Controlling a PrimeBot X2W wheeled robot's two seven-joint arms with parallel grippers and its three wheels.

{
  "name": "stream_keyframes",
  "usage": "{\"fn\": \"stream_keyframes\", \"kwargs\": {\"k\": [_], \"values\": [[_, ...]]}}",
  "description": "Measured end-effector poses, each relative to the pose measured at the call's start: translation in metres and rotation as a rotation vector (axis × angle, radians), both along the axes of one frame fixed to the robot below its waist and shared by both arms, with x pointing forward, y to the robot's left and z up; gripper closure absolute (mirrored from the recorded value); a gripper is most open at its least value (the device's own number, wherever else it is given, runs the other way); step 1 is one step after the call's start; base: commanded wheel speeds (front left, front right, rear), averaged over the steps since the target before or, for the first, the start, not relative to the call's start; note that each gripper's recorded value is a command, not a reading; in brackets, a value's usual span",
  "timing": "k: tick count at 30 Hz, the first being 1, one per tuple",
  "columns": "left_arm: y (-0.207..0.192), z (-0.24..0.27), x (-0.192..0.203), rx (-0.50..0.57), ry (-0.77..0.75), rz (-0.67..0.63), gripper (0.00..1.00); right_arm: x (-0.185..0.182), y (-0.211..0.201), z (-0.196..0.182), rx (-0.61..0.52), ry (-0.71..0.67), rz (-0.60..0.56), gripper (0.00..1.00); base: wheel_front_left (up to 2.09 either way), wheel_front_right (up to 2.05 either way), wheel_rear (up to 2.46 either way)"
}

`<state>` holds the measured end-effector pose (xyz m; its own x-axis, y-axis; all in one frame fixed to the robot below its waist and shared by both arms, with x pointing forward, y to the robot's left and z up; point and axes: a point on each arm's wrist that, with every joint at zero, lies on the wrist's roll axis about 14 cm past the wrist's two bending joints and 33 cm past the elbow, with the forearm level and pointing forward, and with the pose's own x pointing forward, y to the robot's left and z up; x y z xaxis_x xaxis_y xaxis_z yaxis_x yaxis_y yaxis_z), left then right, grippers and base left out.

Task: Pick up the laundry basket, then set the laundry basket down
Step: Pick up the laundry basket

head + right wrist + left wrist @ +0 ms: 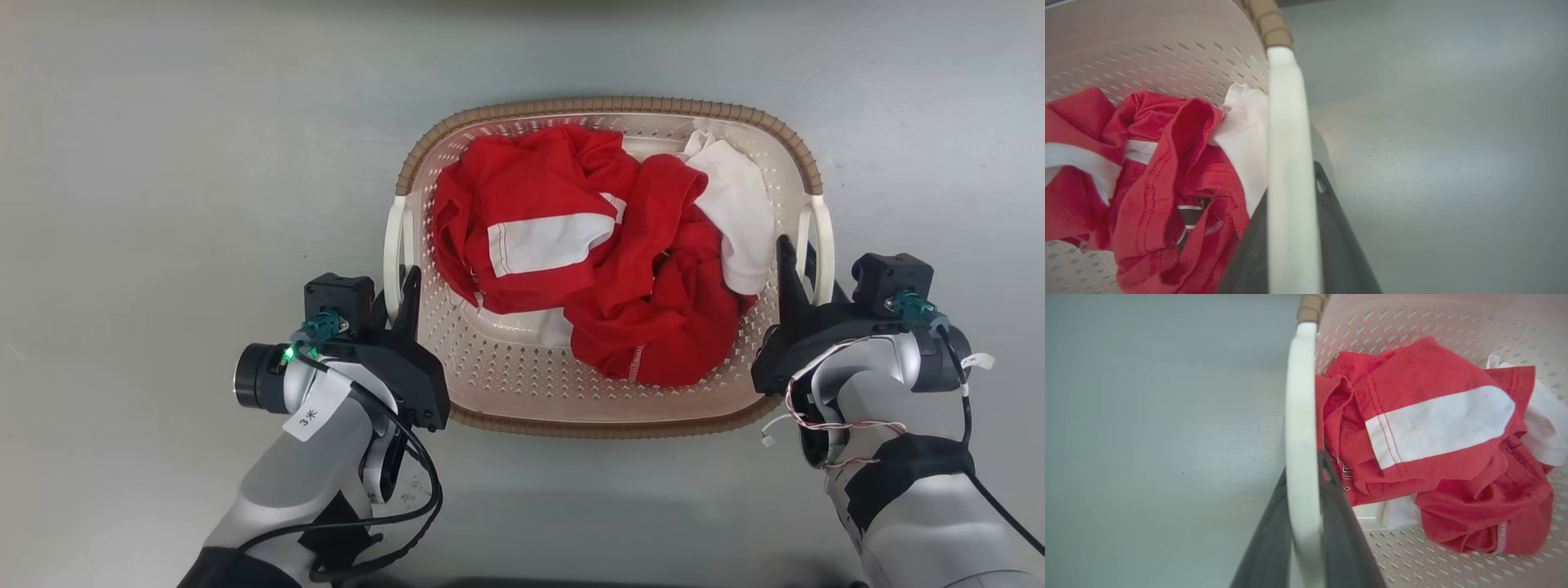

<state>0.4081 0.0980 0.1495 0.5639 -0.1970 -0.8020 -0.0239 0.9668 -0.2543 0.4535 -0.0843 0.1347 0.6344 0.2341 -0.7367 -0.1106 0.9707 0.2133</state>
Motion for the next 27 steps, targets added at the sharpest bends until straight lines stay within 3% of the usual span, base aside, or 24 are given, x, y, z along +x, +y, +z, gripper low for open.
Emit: {"fn": "stream_keyframes", "kwargs": {"k": [27], "values": [[0.01, 0.064, 0.012, 0.039, -0.099, 0.002, 1.0, 0.009, 0.015, 0.074, 0.026, -0.092, 0.022, 1.0, 0.0, 0.0, 0.0]]}}
